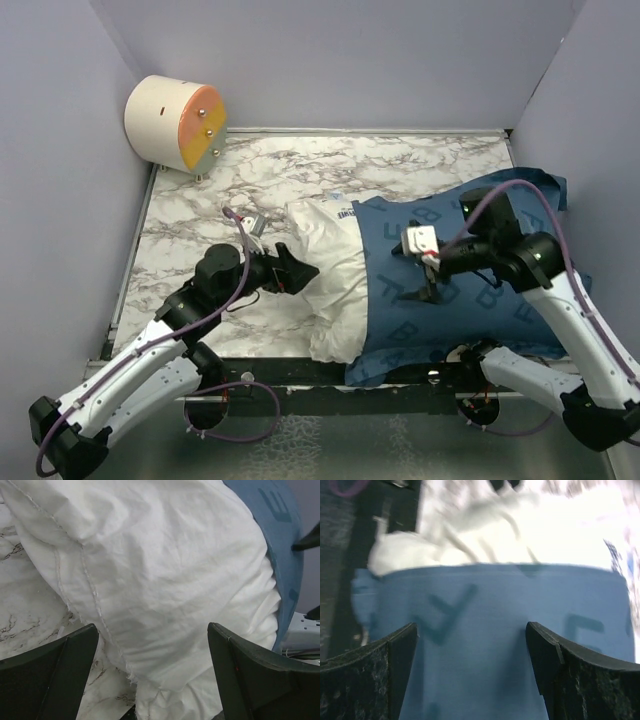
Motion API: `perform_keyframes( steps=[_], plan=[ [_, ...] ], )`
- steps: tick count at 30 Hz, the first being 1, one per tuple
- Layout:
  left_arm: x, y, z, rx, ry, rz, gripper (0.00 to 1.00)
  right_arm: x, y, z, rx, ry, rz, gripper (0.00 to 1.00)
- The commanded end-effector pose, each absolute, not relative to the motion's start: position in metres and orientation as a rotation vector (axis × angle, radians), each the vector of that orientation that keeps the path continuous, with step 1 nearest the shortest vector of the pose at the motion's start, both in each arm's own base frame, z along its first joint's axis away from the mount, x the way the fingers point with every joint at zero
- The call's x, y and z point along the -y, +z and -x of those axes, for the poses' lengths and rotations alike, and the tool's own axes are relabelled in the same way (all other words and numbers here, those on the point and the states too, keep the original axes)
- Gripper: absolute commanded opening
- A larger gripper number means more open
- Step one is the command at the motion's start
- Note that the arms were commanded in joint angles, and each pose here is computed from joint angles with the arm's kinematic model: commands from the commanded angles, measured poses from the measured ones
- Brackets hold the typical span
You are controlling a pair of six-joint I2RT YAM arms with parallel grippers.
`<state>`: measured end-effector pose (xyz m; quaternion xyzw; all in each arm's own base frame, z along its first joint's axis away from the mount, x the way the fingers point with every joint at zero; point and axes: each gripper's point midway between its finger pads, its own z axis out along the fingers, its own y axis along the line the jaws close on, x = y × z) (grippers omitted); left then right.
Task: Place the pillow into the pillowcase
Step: Stuff the pillow into the pillowcase.
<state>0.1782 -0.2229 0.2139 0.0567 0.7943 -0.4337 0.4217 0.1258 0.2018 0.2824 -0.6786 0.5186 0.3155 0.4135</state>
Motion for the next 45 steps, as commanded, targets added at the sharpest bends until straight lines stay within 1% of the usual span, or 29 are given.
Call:
perform_keyframes(
  steps=[1, 5, 7, 8, 9, 10, 11, 13, 14, 15, 16, 18, 20, 22, 24, 26, 28, 30, 32, 34, 35, 37, 38, 40, 42, 43, 45],
  plan=[
    [0.231, 0.214, -0.197, -2.041, -1.044, -0.091, 0.93, -0.185, 0.264, -0.214, -1.593, 0.426, 1.492, 0.9],
    [0.258, 0.195, -0.218, -2.101, -1.071, -0.16, 0.93, -0.162, 0.244, -0.251, -1.685, 0.186, 1.428, 0.95],
    [0.276, 0.182, -0.228, -2.133, -1.102, -0.208, 0.91, -0.159, 0.224, -0.262, -1.701, 0.133, 1.455, 0.94],
    [0.285, 0.179, -0.235, -2.129, -1.121, -0.234, 0.88, -0.163, 0.212, -0.262, -1.709, 0.157, 1.486, 0.91],
    [0.294, 0.176, -0.241, -2.122, -1.142, -0.262, 0.84, -0.168, 0.2, -0.261, -1.72, 0.194, 1.527, 0.84],
    [0.305, 0.176, -0.247, -2.11, -1.173, -0.295, 0.74, -0.176, 0.188, -0.258, -1.724, 0.26, 1.568, 0.71],
    [0.316, 0.178, -0.251, -2.094, -1.216, -0.336, 0.63, -0.187, 0.182, -0.254, -1.714, 0.348, 1.601, 0.53],
    [0.338, 0.184, -0.258, -2.064, -1.298, -0.423, 0.43, -0.207, 0.179, -0.251, -1.696, 0.493, 1.628, 0.21],
    [0.347, 0.186, -0.261, -2.048, -1.336, -0.469, 0.34, -0.216, 0.18, -0.257, -1.694, 0.532, 1.621, 0.1],
    [0.357, 0.191, -0.262, -2.023, -1.378, -0.509, 0.29, -0.225, 0.192, -0.262, -1.654, 0.547, 1.614, 0.02],
    [0.364, 0.196, -0.265, -1.998, -1.407, -0.542, 0.24, -0.234, 0.199, -0.273, -1.626, 0.553, 1.612, 0.01],
    [0.375, 0.21, -0.271, -1.936, -1.435, -0.611, 0.15, -0.254, 0.236, -0.298, -1.52, 0.534, 1.568, 0.01],
    [0.379, 0.228, -0.277, -1.872, -1.435, -0.655, 0.09, -0.274, 0.284, -0.322, -1.389, 0.518, 1.509, 0.01],
    [0.377, 0.249, -0.282, -1.803, -1.431, -0.672, 0.04, -0.292, 0.334, -0.329, -1.244, 0.562, 1.481, 0.01],
    [0.373, 0.264, -0.283, -1.746, -1.417, -0.677, 0.04, -0.306, 0.375, -0.317, -1.089, 0.644, 1.48, 0.01],
    [0.366, 0.269, -0.279, -1.712, -1.407, -0.676, 0.04, -0.312, 0.396, -0.293, -0.951, 0.733, 1.501, 0.01],
    [0.358, 0.267, -0.271, -1.693, -1.408, -0.654, 0.04, -0.312, 0.388, -0.276, -0.885, 0.787, 1.526, 0.01],
    [0.349, 0.266, -0.262, -1.663, -1.415, -0.626, 0.05, -0.308, 0.354, -0.273, -0.908, 0.77, 1.573, 0.01],
    [0.339, 0.25, -0.255, -1.682, -1.403, -0.568, 0.09, -0.297, 0.3, -0.28, -1.012, 0.692, 1.629, 0.01],
    [0.33, 0.23, -0.246, -1.703, -1.416, -0.512, 0.13, -0.275, 0.236, -0.287, -1.185, 0.599, 1.674, 0.05],
    [0.324, 0.21, -0.238, -1.747, -1.439, -0.468, 0.16, -0.263, 0.217, -0.285, -1.256, 0.582, 1.69, 0.15],
    [0.319, 0.191, -0.227, -1.783, -1.471, -0.437, 0.23, -0.246, 0.206, -0.27, -1.334, 0.635, 1.691, 0.4],
    [0.317, 0.184, -0.223, -1.804, -1.479, -0.428, 0.28, -0.242, 0.213, -0.262, -1.351, 0.671, 1.676, 0.52],
    [0.311, 0.175, -0.218, -1.844, -1.464, -0.402, 0.39, -0.239, 0.235, -0.241, -1.337, 0.734, 1.663, 0.72],
    [0.304, 0.17, -0.219, -1.891, -1.392, -0.397, 0.53, -0.241, 0.27, -0.226, -1.291, 0.787, 1.626, 0.83],
    [0.298, 0.171, -0.223, -1.913, -1.324, -0.396, 0.61, -0.243, 0.288, -0.221, -1.267, 0.81, 1.604, 0.87],
    [0.279, 0.169, -0.233, -1.985, -1.145, -0.35, 0.75, -0.248, 0.321, -0.213, -1.225, 0.863, 1.564, 0.9]
  ],
)
